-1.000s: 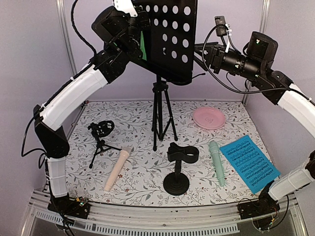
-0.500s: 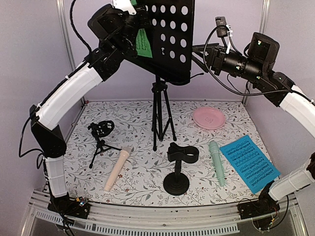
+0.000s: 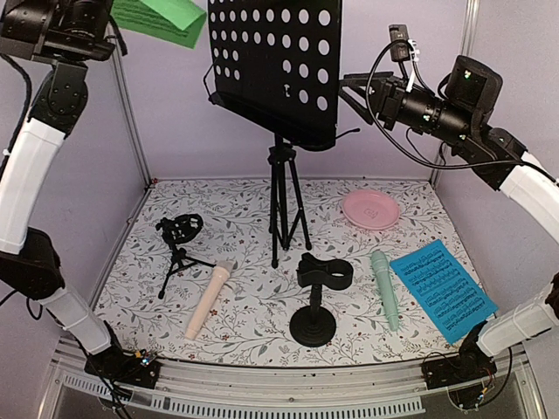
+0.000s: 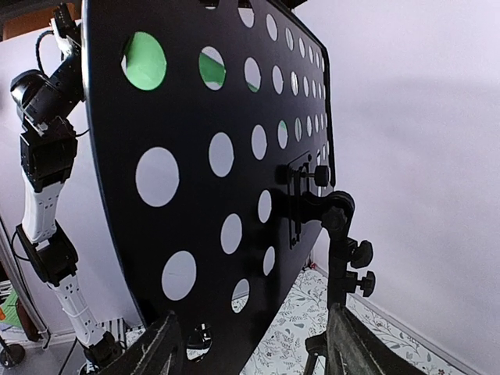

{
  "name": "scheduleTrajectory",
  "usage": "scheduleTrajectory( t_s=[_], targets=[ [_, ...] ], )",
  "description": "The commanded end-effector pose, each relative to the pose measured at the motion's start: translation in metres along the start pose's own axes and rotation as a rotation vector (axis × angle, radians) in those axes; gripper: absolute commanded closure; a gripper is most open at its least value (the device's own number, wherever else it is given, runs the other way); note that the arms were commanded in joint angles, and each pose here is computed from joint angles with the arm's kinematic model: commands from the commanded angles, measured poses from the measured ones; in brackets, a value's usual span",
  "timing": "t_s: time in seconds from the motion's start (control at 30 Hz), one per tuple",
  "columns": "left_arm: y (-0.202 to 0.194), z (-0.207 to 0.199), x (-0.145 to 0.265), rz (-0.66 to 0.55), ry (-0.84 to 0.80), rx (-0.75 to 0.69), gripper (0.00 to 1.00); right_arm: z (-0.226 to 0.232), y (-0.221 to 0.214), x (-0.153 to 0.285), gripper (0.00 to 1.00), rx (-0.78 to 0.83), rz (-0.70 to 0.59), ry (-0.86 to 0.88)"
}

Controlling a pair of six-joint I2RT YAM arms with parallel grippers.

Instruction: Pack up the instrument practice props

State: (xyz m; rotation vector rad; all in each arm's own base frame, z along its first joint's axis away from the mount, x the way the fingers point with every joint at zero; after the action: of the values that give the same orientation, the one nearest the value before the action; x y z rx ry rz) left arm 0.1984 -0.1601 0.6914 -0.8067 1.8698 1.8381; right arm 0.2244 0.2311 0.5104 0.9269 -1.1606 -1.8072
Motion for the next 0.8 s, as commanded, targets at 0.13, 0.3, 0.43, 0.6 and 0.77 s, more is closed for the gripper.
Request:
scheduleTrajectory(
  t_s=[0.13, 0.3, 0.43, 0.6, 0.77],
  targets=[
    [-0.074, 0.058, 0.017, 0.475, 0.353, -0.608, 1.00, 0.012, 0.012, 0.019, 0.35, 0.033, -0.082, -0.012],
    [-0.139, 0.075, 0.029, 0.716, 0.409, -0.785, 1.00, 0.010, 0.008, 0.020, 0.35, -0.003, -0.071, -0.037],
    [-0.205, 0.091, 0.039, 0.922, 0.346, -0.835, 1.00, 0.008, 0.004, 0.021, 0.35, -0.042, -0.055, -0.056],
    [-0.321, 0.148, 0.075, 1.433, 0.213, -0.515, 1.00, 0.007, -0.002, 0.024, 0.35, -0.081, -0.030, -0.071],
    [-0.372, 0.158, 0.103, 1.553, 0.148, -0.247, 0.71, 0.008, 0.000, 0.030, 0.34, -0.084, -0.025, -0.096]
  ],
)
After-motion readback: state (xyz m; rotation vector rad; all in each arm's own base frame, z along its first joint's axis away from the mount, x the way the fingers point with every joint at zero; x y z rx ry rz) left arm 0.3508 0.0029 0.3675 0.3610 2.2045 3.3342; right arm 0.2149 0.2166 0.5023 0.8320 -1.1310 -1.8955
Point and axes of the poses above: each gripper's point midway between its finger pads, its own x axis back along the fingers, its own z axis along the line the jaws close on, y = z × x, the point moved 10 cm from there along x, back along the fingers, and after that the axes turned 13 degrees about -x, right-handed, at the moved point
